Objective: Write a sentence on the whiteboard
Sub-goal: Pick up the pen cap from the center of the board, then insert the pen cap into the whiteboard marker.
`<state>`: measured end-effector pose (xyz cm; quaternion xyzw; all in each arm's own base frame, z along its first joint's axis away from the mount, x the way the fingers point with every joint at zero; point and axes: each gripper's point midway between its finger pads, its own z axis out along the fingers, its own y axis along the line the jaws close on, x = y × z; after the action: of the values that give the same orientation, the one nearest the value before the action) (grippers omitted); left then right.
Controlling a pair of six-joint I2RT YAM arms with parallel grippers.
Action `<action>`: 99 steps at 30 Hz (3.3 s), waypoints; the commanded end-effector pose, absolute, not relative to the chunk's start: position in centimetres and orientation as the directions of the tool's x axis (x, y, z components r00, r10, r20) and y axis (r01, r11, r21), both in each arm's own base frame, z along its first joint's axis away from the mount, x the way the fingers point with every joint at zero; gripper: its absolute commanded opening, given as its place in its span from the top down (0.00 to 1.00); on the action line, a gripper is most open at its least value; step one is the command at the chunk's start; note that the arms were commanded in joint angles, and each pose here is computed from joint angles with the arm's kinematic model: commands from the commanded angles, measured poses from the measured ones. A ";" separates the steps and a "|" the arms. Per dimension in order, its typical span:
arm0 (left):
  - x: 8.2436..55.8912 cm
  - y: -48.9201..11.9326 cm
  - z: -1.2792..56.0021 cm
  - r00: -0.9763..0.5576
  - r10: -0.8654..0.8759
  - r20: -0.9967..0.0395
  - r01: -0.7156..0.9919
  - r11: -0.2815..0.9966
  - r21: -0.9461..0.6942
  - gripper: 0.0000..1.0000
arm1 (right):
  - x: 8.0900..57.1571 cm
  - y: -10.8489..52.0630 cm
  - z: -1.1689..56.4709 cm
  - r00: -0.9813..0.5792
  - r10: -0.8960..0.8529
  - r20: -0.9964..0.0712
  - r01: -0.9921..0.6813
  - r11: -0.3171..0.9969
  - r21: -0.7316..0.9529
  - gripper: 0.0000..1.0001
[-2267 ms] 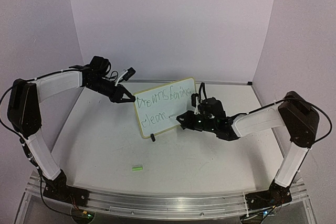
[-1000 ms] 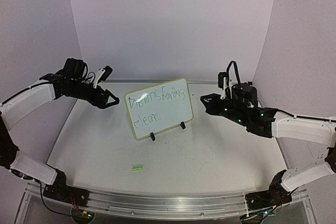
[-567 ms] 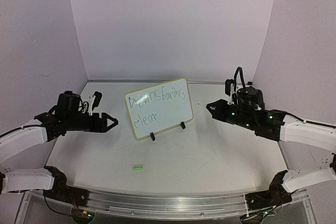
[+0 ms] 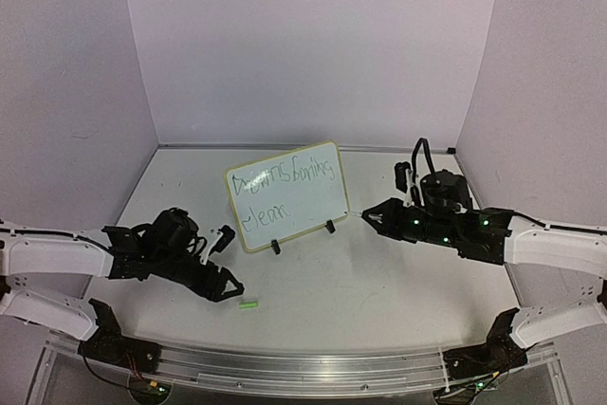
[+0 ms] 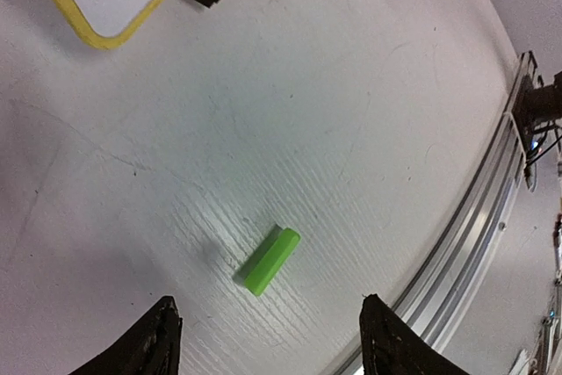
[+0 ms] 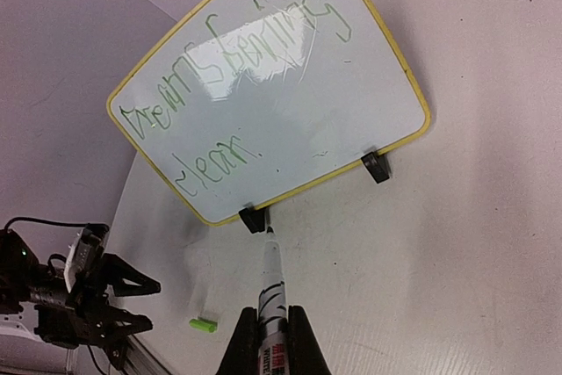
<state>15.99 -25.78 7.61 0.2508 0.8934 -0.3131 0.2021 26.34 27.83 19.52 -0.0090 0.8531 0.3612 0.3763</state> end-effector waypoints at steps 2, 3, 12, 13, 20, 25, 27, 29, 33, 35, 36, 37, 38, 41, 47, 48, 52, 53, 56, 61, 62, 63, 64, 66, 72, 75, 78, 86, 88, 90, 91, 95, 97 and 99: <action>16.3 -27.6 7.1 -0.725 0.412 -0.553 0.654 0.665 -0.362 0.33 | 26.3 27.9 19.1 -0.722 0.265 -0.640 -0.275 0.739 0.615 1.00; 16.3 -27.7 6.6 -0.724 0.419 -0.547 0.656 0.664 -0.360 0.33 | 26.3 27.9 19.1 -0.722 0.265 -0.639 -0.273 0.740 0.615 1.00; 16.2 -28.7 5.3 -0.687 0.486 -0.540 0.707 0.619 -0.342 0.54 | 26.1 27.5 18.6 -0.722 0.271 -0.636 -0.263 0.743 0.616 1.00; 16.1 -28.8 5.3 -0.684 0.494 -0.537 0.712 0.613 -0.342 0.55 | 26.1 27.5 18.8 -0.720 0.272 -0.639 -0.267 0.741 0.616 1.00; 15.5 -29.1 4.4 -0.676 0.538 -0.504 0.727 0.596 -0.339 0.56 | 25.9 27.1 18.9 -0.714 0.285 -0.639 -0.263 0.737 0.622 1.00; 15.1 -29.2 4.0 -0.678 0.549 -0.489 0.727 0.597 -0.338 0.60 | 25.6 26.7 18.6 -0.714 0.293 -0.635 -0.254 0.737 0.626 1.00; 14.9 -29.2 4.0 -0.678 0.551 -0.487 0.727 0.600 -0.334 0.62 | 25.6 26.5 18.6 -0.712 0.297 -0.636 -0.252 0.737 0.627 1.00; 14.9 -29.0 3.9 -0.679 0.551 -0.485 0.725 0.606 -0.326 0.62 | 25.6 26.4 18.5 -0.710 0.300 -0.637 -0.249 0.739 0.626 1.00; 14.8 -29.0 3.4 -0.682 0.552 -0.479 0.722 0.611 -0.324 0.63 | 25.6 26.4 18.4 -0.711 0.300 -0.636 -0.247 0.741 0.625 1.00; 14.9 -29.0 3.1 -0.686 0.558 -0.467 0.720 0.615 -0.322 0.63 | 25.6 26.4 18.4 -0.712 0.299 -0.635 -0.248 0.740 0.626 1.00; 14.9 -29.1 3.0 -0.687 0.560 -0.462 0.719 0.616 -0.322 0.64 | 25.6 26.4 18.5 -0.711 0.301 -0.636 -0.248 0.739 0.627 1.00; 14.8 -29.1 2.8 -0.688 0.563 -0.459 0.719 0.617 -0.320 0.64 | 25.6 26.3 18.5 -0.711 0.301 -0.636 -0.248 0.739 0.626 1.00; 14.8 -29.2 2.8 -0.688 0.564 -0.458 0.719 0.617 -0.320 0.65 | 25.6 26.3 18.5 -0.710 0.303 -0.636 -0.247 0.739 0.627 1.00; 14.7 -29.2 2.6 -0.688 0.565 -0.455 0.718 0.620 -0.316 0.66 | 25.5 26.1 18.6 -0.707 0.308 -0.637 -0.246 0.737 0.630 1.00; 14.7 -29.2 2.2 -0.692 0.569 -0.444 0.715 0.628 -0.308 0.74 | 25.2 25.8 18.5 -0.708 0.315 -0.632 -0.242 0.733 0.636 1.00; 14.6 -29.2 2.1 -0.692 0.572 -0.440 0.715 0.628 -0.309 0.76 | 25.2 25.8 18.5 -0.708 0.316 -0.631 -0.240 0.733 0.637 1.00; 14.4 -29.2 1.7 -0.701 0.574 -0.424 0.707 0.639 -0.305 0.83 | 25.1 25.7 18.4 -0.709 0.316 -0.630 -0.239 0.732 0.637 1.00; 14.3 -29.2 1.7 -0.703 0.574 -0.420 0.705 0.640 -0.305 0.86 | 25.1 25.7 18.4 -0.709 0.317 -0.630 -0.240 0.732 0.638 1.00; 14.2 -29.1 1.3 -0.707 0.576 -0.409 0.701 0.644 -0.306 0.91 | 25.1 25.7 18.3 -0.710 0.314 -0.630 -0.239 0.735 0.635 1.00; 14.1 -28.9 0.8 -0.719 0.563 -0.407 0.688 0.656 -0.309 0.99 | 24.5 26.2 18.3 -0.719 0.259 -0.645 -0.291 0.731 0.617 1.00; 14.2 -28.9 1.0 -0.720 0.557 -0.413 0.686 0.659 -0.307 1.00 | 24.4 26.4 18.4 -0.725 0.237 -0.647 -0.311 0.725 0.614 1.00; 14.4 -28.9 1.3 -0.721 0.550 -0.422 0.685 0.661 -0.307 1.00 | 24.2 26.6 18.5 -0.732 0.213 -0.647 -0.332 0.717 0.612 1.00; 14.6 -29.2 1.9 -0.719 0.538 -0.440 0.685 0.659 -0.312 1.00 | 24.1 26.7 18.5 -0.743 0.188 -0.642 -0.350 0.709 0.612 1.00; 15.0 -29.8 3.3 -0.711 0.514 -0.480 0.687 0.652 -0.321 1.00 | 24.1 26.5 18.4 -0.775 0.156 -0.612 -0.366 0.679 0.636 1.00; 15.6 -33.0 9.2 -0.668 0.444 -0.597 0.728 0.558 -0.399 1.00 | 23.5 25.3 19.2 -0.850 0.047 -0.525 -0.415 0.554 0.721 1.00; 15.0 -34.4 11.8 -0.646 0.420 -0.637 0.754 0.480 -0.449 1.00 | 22.2 26.5 19.3 -0.875 -0.068 -0.480 -0.447 0.497 0.744 1.00; 14.1 -35.7 13.8 -0.634 0.395 -0.664 0.770 0.400 -0.498 1.00 | 20.9 27.8 19.1 -0.902 -0.167 -0.398 -0.431 0.417 0.800 1.00; 10.8 -38.4 14.8 -0.597 0.435 -0.674 0.800 0.261 -0.540 1.00 | 17.8 30.3 19.2 -0.901 -0.344 -0.265 -0.360 0.251 0.898 1.00; 10.2 -38.7 14.8 -0.589 0.443 -0.677 0.805 0.241 -0.542 1.00 | 17.5 30.8 18.9 -0.897 -0.369 -0.244 -0.345 0.238 0.908 1.00; 9.8 -38.9 14.7 -0.585 0.443 -0.679 0.806 0.230 -0.545 1.00 | 17.2 31.2 18.7 -0.891 -0.390 -0.231 -0.336 0.227 0.914 1.00; 9.7 -38.9 14.6 -0.586 0.444 -0.678 0.805 0.228 -0.547 1.00 | 17.1 31.4 18.4 -0.888 -0.401 -0.223 -0.331 0.225 0.916 1.00; 9.4 -39.0 14.5 -0.585 0.446 -0.678 0.805 0.220 -0.551 1.00 | 16.4 32.3 17.5 -0.875 -0.441 -0.199 -0.321 0.221 0.921 1.00; 9.3 -39.2 14.6 -0.582 0.446 -0.680 0.807 0.214 -0.550 1.00 | 16.1 32.8 17.1 -0.868 -0.459 -0.190 -0.318 0.221 0.922 1.00; 9.1 -39.2 14.6 -0.580 0.450 -0.679 0.808 0.209 -0.551 1.00 | 15.8 33.3 16.8 -0.860 -0.476 -0.186 -0.320 0.219 0.922 1.00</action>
<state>9.29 -37.89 12.62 0.4102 0.7767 -0.4452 0.1742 16.36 31.97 15.92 -0.2233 0.7971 0.5577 -0.0608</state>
